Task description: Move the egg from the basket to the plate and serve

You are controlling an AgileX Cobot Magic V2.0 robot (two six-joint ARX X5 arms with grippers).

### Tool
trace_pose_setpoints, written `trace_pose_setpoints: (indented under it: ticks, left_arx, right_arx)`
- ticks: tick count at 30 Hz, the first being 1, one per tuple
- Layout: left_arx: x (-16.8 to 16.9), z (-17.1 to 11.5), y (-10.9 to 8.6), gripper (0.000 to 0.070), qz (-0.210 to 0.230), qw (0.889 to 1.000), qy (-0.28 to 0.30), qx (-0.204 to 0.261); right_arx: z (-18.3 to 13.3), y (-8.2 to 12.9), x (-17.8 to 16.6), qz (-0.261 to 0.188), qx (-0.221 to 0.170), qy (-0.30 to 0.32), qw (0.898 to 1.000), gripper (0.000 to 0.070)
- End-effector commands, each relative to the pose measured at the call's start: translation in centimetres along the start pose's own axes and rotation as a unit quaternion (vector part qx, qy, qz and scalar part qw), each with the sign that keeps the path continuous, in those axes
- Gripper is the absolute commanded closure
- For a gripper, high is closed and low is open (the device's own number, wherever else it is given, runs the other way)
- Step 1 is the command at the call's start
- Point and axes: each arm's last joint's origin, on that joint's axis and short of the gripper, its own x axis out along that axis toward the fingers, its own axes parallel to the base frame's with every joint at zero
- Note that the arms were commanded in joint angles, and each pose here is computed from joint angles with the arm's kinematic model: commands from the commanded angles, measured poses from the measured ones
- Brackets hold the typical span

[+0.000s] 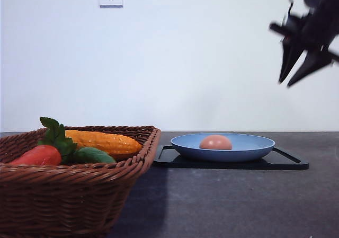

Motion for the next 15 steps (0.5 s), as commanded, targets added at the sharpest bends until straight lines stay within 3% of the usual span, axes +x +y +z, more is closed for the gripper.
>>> trace_pose_setpoints:
  ticks: [1,4,10,15]
  left_arx:
    - [0.2,0.7,-0.1,0.0700,0.017,1.000,-0.003,0.026]
    - [1.3,0.8,0.2,0.0700,0.042,0.998,0.015,0.033]
    - [2.7,0.7,2.2,0.0700,0.091,0.995,0.045,0.002]
    - [3.7,-0.4,3.6,0.0700,0.074,0.995,0.047,-0.036]
  right_arx:
    - [-0.1,1.3,-1.1,-0.015,-0.032,-0.009,0.999,0.0698]
    - [-1.6,4.0,-3.4,-0.031,-0.075,-0.023,0.996,0.0700]
    - [-6.5,8.4,-6.2,-0.026,-0.156,-0.053,0.986,0.0700]
    - [-11.7,10.5,-7.1,0.017,-0.221,-0.096,0.970,0.0700]
